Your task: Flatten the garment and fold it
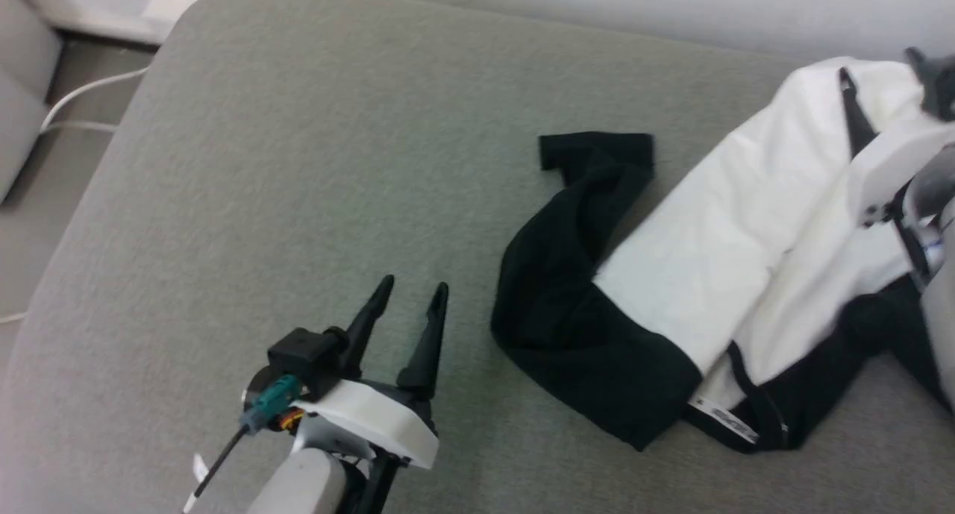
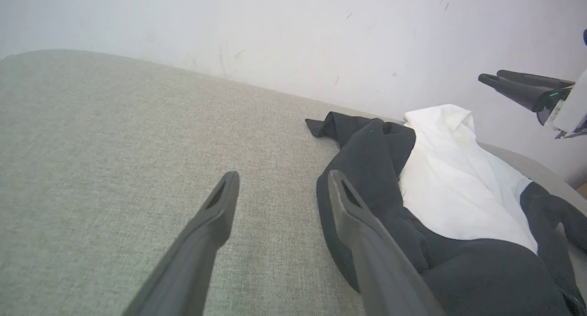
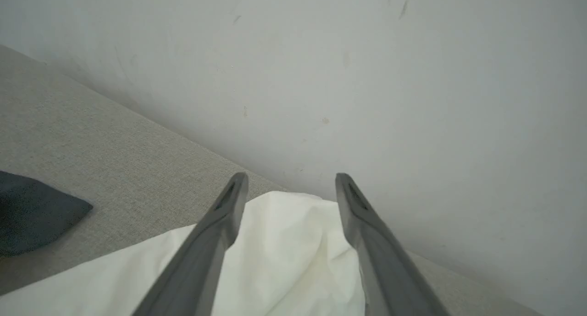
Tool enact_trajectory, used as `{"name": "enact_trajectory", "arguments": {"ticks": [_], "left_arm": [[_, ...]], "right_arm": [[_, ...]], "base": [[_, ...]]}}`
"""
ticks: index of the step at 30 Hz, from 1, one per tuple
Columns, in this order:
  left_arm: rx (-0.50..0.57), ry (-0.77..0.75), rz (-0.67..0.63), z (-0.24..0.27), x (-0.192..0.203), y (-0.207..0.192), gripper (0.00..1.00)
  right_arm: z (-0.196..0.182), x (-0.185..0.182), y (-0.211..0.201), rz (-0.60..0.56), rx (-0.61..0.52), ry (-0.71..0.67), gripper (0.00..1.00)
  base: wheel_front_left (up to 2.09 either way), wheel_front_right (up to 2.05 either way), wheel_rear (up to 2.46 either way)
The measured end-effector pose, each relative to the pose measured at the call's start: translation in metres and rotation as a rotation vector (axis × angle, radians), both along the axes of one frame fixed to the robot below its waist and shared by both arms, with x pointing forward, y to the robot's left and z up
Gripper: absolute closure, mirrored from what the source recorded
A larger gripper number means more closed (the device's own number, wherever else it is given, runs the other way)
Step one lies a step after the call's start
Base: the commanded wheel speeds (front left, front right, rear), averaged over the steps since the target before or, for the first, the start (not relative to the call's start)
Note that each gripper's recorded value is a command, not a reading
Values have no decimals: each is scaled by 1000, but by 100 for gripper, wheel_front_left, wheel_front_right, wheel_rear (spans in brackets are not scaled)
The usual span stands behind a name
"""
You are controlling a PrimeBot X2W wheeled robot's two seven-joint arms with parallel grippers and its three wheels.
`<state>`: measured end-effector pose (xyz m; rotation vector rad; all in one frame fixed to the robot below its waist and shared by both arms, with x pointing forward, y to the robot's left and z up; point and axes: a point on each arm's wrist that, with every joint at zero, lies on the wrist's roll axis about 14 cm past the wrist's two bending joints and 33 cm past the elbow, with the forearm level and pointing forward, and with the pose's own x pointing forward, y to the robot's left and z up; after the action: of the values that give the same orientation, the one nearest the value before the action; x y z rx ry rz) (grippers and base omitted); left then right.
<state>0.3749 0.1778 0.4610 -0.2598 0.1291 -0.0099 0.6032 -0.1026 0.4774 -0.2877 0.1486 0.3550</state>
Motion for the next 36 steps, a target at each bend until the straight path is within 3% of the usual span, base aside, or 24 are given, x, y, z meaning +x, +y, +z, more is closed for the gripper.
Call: {"name": "enact_trajectory", "arguments": {"ticks": [8, 13, 19, 25, 26, 27, 28, 31, 36], "left_arm": [[16, -41, -110, 18, 12, -23, 0], [70, 81, -214, 2, 24, -37, 0], [136, 324, -349, -36, 40, -57, 0], [182, 512, -439, -74, 44, -70, 0], [185, 522, -456, -75, 47, -72, 9], [193, 521, -469, -75, 51, -73, 61], [203, 516, -471, -75, 56, -71, 100], [252, 467, -444, -69, 77, -59, 100], [373, 268, -213, -24, 126, 9, 100]], "right_arm": [[15, -80, -44, -102, 236, -93, 0], [22, -138, -80, -221, 349, -150, 0], [29, -187, -115, -357, 383, -184, 0], [21, -206, -130, -422, 355, -152, 0], [18, -206, -130, -426, 354, -143, 0], [15, -206, -130, -430, 353, -131, 0], [12, -206, -130, -433, 352, -118, 0], [-1, -208, -127, -437, 344, -62, 0], [-24, -214, -113, -409, 336, 54, 0]], "base": [[0, 0, 0], [0, 0, 0], [0, 0, 0], [0, 0, 0], [0, 0, 0], [0, 0, 0], [0, 0, 0], [0, 0, 0], [0, 0, 0]]}}
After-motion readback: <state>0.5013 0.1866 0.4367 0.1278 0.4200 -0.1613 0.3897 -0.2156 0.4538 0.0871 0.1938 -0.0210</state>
